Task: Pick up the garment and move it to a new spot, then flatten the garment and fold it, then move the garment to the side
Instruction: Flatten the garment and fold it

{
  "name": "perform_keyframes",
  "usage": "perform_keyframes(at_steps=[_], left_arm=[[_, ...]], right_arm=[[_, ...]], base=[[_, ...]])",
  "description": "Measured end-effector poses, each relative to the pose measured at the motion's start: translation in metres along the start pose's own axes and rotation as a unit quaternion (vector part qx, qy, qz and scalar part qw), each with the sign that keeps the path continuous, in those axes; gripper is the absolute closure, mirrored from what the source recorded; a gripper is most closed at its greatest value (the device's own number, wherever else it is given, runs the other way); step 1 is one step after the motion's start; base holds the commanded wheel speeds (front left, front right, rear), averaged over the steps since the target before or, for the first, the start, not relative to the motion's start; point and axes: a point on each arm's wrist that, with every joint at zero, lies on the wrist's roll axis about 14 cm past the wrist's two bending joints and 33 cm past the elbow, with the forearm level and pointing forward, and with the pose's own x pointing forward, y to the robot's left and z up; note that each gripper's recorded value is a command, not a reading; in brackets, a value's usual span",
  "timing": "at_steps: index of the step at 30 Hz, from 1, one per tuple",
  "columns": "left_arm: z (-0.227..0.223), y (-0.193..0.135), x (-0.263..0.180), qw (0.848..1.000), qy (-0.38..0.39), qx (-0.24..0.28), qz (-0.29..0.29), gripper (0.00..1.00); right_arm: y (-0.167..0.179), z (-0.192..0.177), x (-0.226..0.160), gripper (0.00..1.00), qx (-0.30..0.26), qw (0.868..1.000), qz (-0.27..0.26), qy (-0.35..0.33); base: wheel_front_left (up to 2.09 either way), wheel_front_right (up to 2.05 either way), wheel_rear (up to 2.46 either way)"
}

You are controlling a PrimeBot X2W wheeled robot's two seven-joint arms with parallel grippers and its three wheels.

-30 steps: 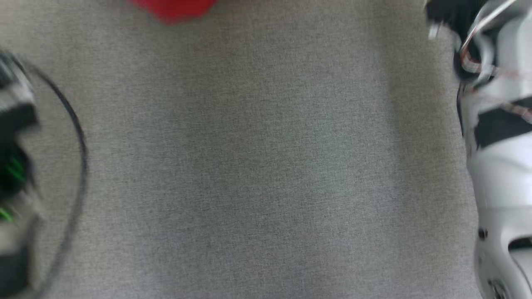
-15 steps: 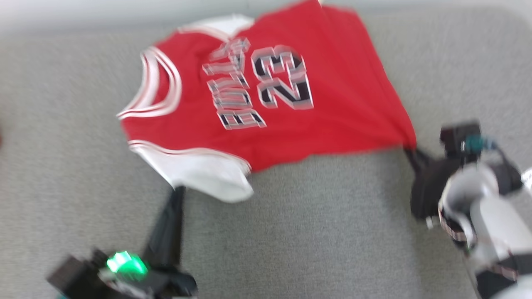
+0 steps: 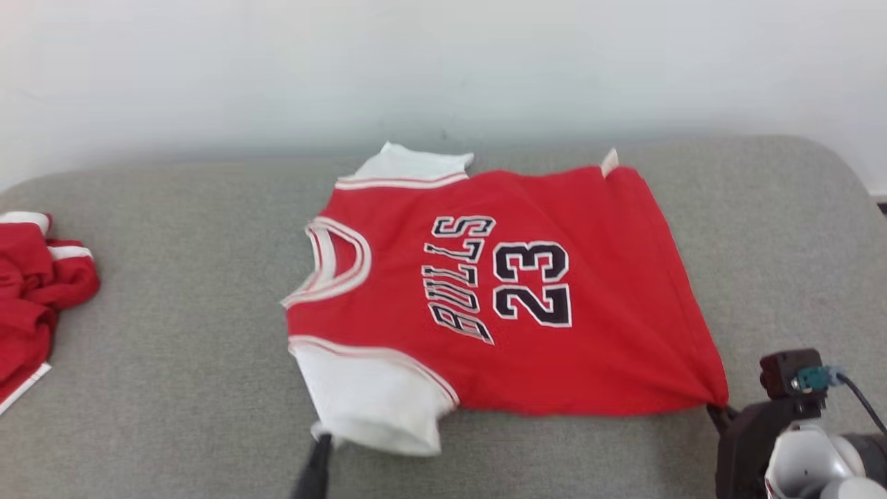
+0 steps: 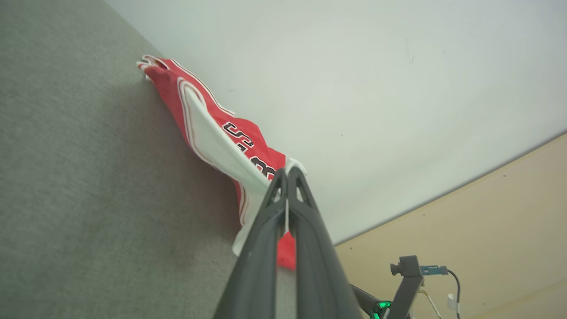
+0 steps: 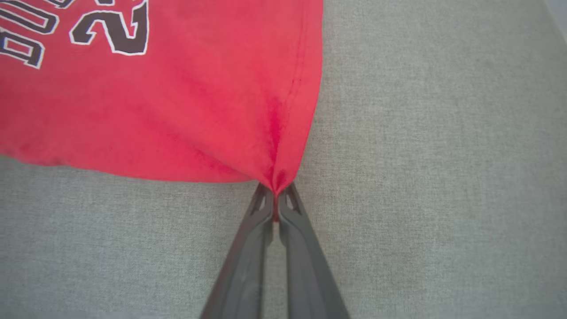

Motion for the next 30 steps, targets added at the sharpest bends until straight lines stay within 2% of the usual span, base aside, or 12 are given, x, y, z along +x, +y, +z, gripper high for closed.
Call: perform_keyframes(at_steps=[6, 13, 18, 21, 27, 30], left_arm=[[-0.030, 0.001, -0.031, 0.995, 0.085, -0.051, 0.011, 1.00], [-0.033, 0.016, -0.043, 0.990, 0.113, -0.072, 0.040, 1.00], [-0.019, 0.027, -0.045, 0.991, 0.101, -0.065, 0.055, 1.00], [-0.017, 0.043, -0.054, 0.990, 0.111, -0.034, 0.075, 1.00], [-0.020, 0.051, -0.060, 0.989, 0.123, -0.018, 0.085, 1.00], [-0.009, 0.045, -0.049, 0.993, 0.094, -0.022, 0.073, 1.00]], right_arm=[[0.002, -0.018, -0.009, 1.00, 0.009, 1.000, -0.001, 0.026], [-0.011, -0.021, -0.014, 1.00, 0.015, 0.999, -0.025, 0.026], [-0.016, -0.023, -0.018, 1.00, 0.020, 0.999, -0.034, 0.024], [-0.022, -0.028, -0.020, 1.00, 0.016, 0.998, -0.044, 0.033], [-0.022, -0.032, -0.023, 1.00, 0.017, 0.998, -0.046, 0.035], [-0.018, -0.027, -0.022, 1.00, 0.021, 0.999, -0.040, 0.016]], base=[[0.00, 0.00, 0.00], [0.00, 0.00, 0.00], [0.00, 0.00, 0.00], [0.00, 0.00, 0.00], [0.00, 0.00, 0.00], [0.00, 0.00, 0.00]])
